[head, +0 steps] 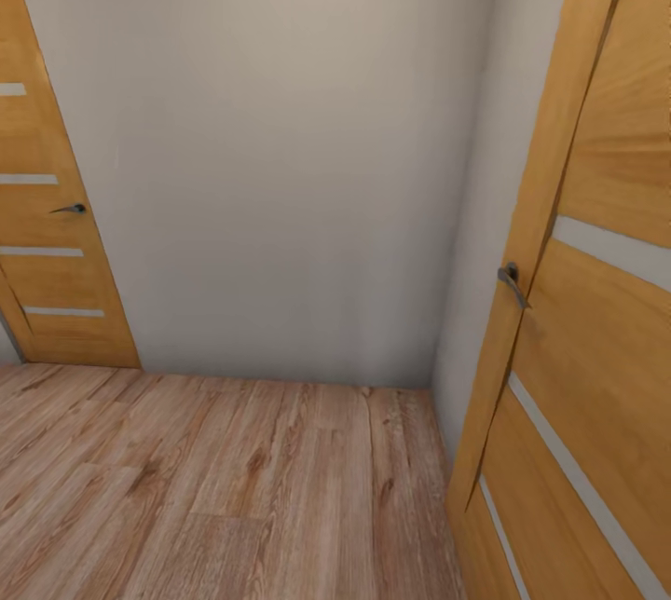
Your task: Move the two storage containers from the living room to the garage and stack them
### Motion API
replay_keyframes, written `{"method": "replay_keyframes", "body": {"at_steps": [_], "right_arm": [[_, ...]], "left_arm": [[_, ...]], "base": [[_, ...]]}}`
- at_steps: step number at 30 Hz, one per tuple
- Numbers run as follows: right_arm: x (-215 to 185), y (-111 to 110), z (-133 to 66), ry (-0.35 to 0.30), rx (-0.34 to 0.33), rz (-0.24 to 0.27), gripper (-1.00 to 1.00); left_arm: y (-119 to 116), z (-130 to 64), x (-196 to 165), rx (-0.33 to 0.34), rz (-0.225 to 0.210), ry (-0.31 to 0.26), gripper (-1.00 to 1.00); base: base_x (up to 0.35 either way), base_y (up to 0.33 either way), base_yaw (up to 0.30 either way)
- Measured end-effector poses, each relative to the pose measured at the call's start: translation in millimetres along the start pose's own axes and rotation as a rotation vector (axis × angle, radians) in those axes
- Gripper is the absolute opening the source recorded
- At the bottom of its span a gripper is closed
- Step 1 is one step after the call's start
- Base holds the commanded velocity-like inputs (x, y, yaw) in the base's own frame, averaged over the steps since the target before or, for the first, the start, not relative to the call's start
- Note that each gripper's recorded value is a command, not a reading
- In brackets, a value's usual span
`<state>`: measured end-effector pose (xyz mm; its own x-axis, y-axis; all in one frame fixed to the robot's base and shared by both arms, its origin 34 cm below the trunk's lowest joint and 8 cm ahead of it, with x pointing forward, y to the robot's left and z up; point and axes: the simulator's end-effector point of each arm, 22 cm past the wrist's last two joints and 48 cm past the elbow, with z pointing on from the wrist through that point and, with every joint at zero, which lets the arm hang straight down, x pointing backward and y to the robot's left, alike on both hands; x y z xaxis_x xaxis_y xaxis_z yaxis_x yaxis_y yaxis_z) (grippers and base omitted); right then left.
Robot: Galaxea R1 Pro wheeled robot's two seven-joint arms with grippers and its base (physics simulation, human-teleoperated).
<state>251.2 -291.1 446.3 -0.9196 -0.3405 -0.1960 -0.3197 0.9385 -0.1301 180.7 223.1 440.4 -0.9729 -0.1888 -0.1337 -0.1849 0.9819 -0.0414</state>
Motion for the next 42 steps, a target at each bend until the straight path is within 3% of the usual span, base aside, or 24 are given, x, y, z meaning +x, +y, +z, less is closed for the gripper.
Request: {"method": "replay_keyframes", "body": {"at_steps": [28,42], "right_arm": [[0.4,-0.2,0.0,0.001,0.000,0.000,1.00],[0.1,0.6,-0.2,0.001,-0.001,0.000,1.00]], "left_arm": [[0.1,0.0,-0.1,0.000,-0.001,0.000,1.00],[0.1,-0.2,0.5,0.000,-0.003,0.002,1.00]], "base": [[0.003,-0.009,0.000],[0.285,0.000,0.000]]}}
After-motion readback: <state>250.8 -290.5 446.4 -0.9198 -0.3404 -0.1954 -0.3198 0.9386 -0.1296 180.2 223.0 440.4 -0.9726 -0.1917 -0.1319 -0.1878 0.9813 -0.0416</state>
